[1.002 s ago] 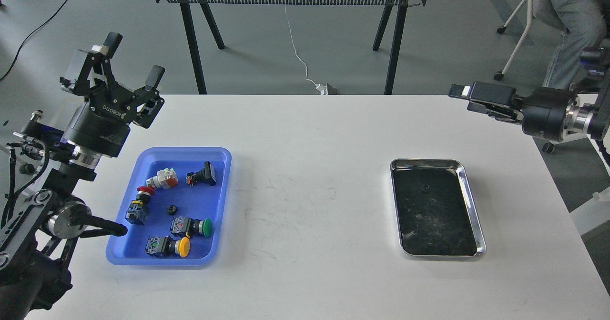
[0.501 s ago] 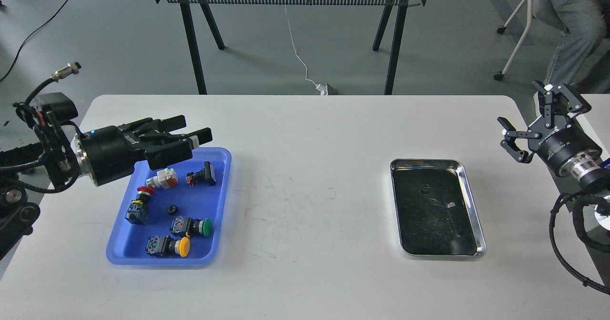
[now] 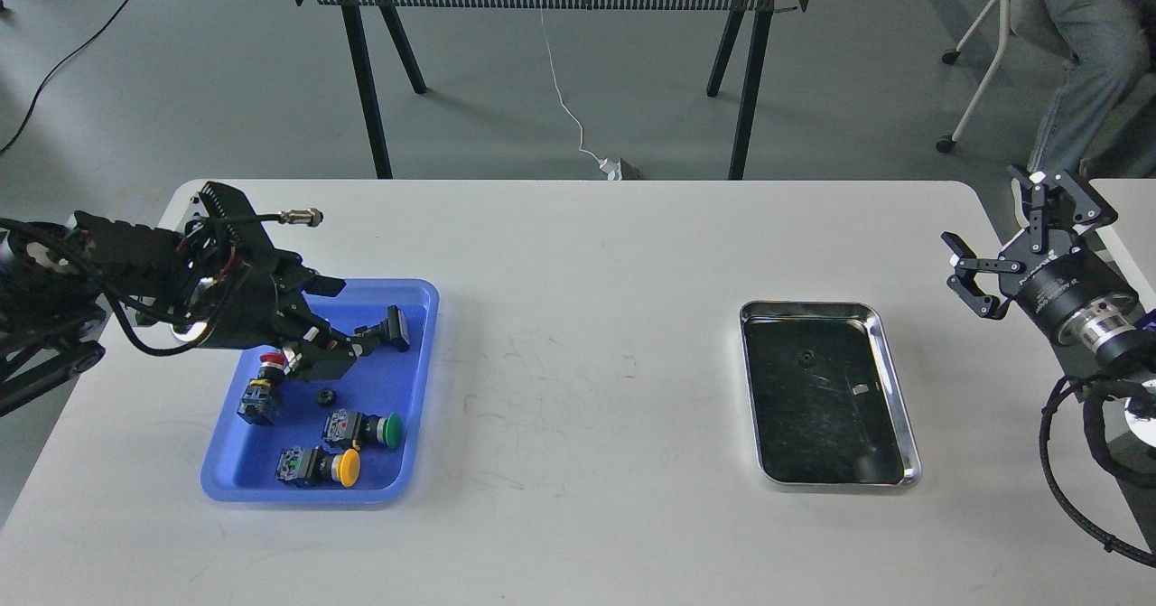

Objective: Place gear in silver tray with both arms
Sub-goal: 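Lower the left gripper into the blue tray and grasp another black gear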

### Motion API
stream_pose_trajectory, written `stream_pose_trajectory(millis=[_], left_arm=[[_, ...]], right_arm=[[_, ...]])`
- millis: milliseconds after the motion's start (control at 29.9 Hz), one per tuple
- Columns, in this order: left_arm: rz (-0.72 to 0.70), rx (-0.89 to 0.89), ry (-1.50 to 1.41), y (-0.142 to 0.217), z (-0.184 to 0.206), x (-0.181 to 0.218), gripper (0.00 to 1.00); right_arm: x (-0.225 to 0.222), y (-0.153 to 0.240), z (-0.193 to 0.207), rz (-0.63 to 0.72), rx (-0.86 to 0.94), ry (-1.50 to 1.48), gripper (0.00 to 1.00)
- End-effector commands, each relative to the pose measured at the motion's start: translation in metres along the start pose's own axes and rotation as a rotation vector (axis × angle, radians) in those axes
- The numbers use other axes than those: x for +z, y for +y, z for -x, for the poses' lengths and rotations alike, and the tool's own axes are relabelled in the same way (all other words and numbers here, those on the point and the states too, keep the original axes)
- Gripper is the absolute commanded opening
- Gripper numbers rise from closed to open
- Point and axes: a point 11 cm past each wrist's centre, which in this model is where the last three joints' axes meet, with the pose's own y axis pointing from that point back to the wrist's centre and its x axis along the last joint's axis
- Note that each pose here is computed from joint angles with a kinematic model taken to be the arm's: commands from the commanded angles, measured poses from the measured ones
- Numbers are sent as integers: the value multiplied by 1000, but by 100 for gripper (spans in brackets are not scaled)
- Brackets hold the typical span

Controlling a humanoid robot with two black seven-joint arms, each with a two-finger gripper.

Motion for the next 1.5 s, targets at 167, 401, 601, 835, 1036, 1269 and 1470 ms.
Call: stream_pose_trajectory(millis=[167,401,601,835,1036,1269,1470], left_arm=[[13,-87,38,-8,11,3,71],[6,-95,55,-12,16,-1,64],[1,-103,83,-26,18,-5,60],[6,-127,106,-30,31,-3,59],[8,-141,143,-44,39,-4,58],[-18,-164,183,-47,53,-12,58],[-26,-178,205,-50,61,-14,58]], right_arm=[[-5,6,-8,-10,21,7,97],[-6,8,-11,-8,28,11,97],[-6,8,-11,-8,28,11,97],[-4,10,-13,-3,32,11,97],[-3,13,-17,2,42,13,97],[-6,16,-20,1,49,20,97],[-6,17,-21,1,50,21,97]])
